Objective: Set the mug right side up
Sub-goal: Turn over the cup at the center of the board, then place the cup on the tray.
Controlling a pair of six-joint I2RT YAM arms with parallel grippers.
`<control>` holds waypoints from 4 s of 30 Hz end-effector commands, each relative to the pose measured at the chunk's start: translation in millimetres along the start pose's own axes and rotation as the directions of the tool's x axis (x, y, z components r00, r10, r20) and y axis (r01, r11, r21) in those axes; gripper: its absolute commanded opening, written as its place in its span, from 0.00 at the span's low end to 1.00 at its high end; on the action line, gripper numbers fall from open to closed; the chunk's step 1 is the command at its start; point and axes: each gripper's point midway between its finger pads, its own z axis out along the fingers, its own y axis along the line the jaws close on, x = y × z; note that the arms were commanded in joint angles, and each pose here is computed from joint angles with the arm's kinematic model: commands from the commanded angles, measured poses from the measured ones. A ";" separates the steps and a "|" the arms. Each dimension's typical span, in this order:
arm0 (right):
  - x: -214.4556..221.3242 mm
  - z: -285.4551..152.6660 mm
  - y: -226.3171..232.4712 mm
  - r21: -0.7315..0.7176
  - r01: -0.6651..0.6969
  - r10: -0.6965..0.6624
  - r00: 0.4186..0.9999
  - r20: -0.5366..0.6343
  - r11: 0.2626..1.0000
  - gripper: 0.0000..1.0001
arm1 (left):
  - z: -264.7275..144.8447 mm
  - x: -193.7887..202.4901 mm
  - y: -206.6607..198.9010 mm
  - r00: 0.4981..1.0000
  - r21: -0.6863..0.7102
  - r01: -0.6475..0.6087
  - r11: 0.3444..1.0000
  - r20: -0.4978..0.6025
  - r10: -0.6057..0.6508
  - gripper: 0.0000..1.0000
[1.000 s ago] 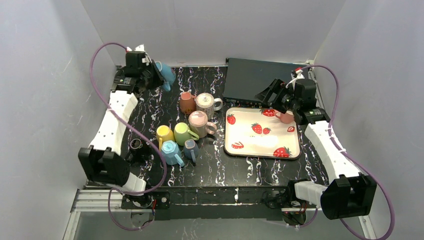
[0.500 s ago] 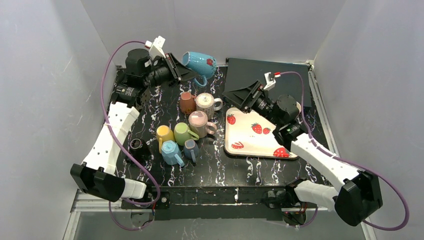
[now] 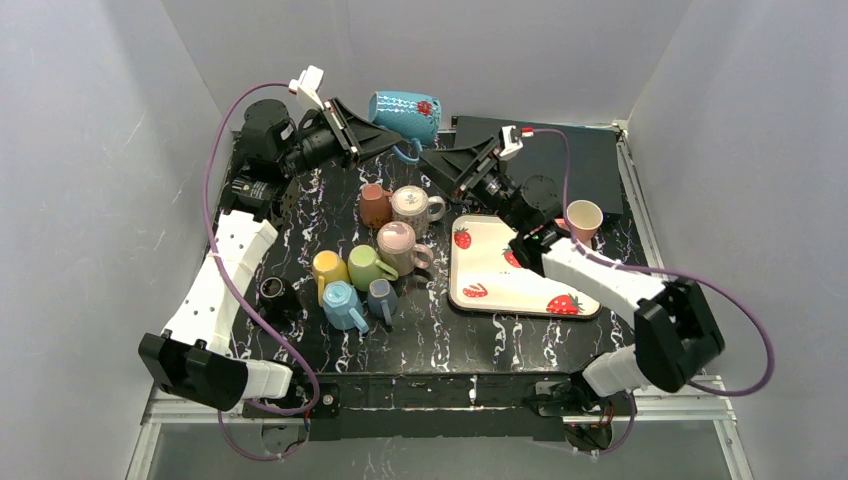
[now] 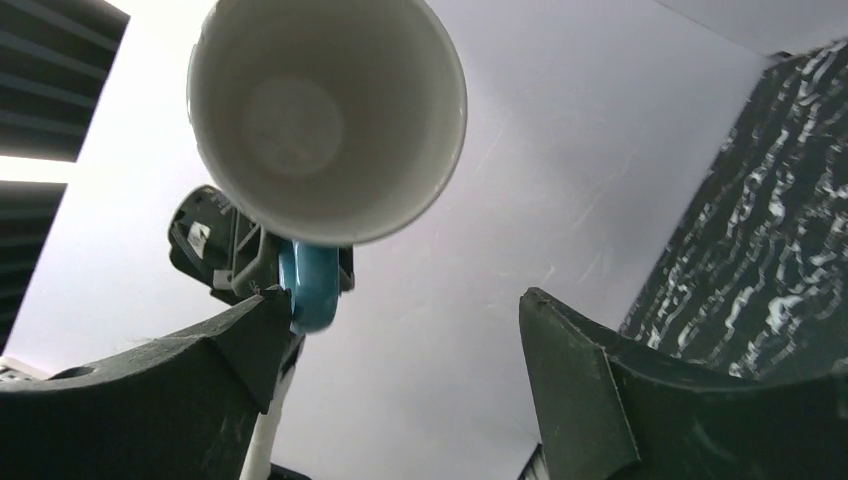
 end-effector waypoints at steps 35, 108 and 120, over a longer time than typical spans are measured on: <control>-0.4 30.4 62.4 -0.275 0.030 -0.007 0.996 0.087 0.961 0.01 | -35.7 24.9 -38.7 0.966 0.158 -0.253 0.955 -0.018 0.259 0.19; -121.9 -324.0 -230.0 0.947 -0.057 -0.431 0.898 -0.090 -0.315 0.01 | -102.1 61.9 194.5 0.915 -0.624 -0.376 0.685 -0.131 0.382 0.96; -124.8 -327.9 -247.4 0.929 -0.071 -0.421 0.902 -0.096 -0.364 0.16 | -104.5 61.4 195.1 0.914 -0.633 -0.375 0.677 -0.130 0.385 0.96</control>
